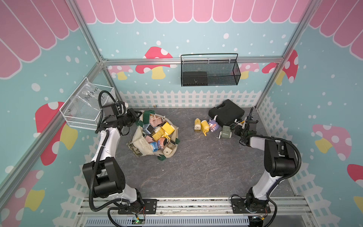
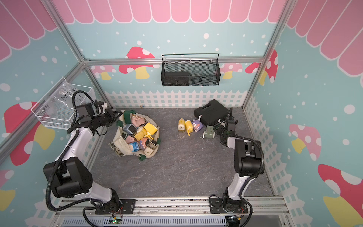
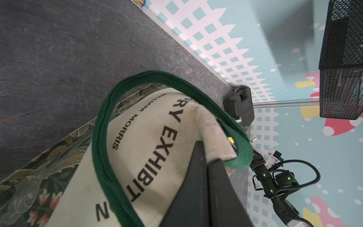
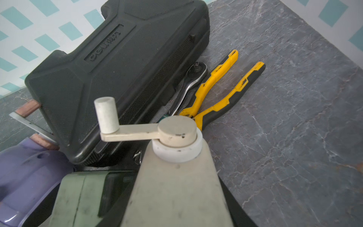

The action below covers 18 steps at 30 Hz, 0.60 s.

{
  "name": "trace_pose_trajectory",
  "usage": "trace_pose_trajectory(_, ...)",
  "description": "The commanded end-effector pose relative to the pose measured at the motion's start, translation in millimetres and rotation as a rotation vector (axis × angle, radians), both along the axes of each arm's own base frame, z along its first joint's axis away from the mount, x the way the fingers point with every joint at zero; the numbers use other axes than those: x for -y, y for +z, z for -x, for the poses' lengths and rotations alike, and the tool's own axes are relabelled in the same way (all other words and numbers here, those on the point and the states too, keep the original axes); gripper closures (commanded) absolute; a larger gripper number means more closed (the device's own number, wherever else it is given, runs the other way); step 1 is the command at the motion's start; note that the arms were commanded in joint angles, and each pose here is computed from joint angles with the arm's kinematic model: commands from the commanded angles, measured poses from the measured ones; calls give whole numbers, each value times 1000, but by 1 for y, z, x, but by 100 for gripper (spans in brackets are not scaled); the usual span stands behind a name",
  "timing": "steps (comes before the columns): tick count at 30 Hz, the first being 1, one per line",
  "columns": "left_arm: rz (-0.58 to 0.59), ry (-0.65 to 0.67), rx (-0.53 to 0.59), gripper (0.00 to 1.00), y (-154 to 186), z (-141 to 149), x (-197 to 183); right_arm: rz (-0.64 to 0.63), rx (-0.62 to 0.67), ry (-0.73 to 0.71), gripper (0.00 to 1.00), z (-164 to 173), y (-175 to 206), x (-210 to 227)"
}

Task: Take out the pencil sharpeners from the tote bags
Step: Place the pencil sharpener at the center of the board.

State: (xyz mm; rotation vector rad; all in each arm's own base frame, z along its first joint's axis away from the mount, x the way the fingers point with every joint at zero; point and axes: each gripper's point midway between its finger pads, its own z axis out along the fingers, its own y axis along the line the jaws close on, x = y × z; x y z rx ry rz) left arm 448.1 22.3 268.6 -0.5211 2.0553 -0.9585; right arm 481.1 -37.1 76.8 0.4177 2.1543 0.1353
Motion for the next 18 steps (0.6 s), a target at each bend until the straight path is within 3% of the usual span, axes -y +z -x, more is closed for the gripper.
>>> trace_pose_trajectory(1,4,-1,35,100,9,0,-4,-31,24,6,54,-14,7,0)
trace_pose_trajectory(5,5,-1,36,100,9,0,-4,-40,23,24,52,-17,6,-3)
trace_pose_trajectory(14,5,1,38,100,10,0,-5,-43,13,56,35,-18,4,-7)
trace_pose_trajectory(18,5,1,39,100,10,0,-5,-40,10,62,33,-14,5,-8)
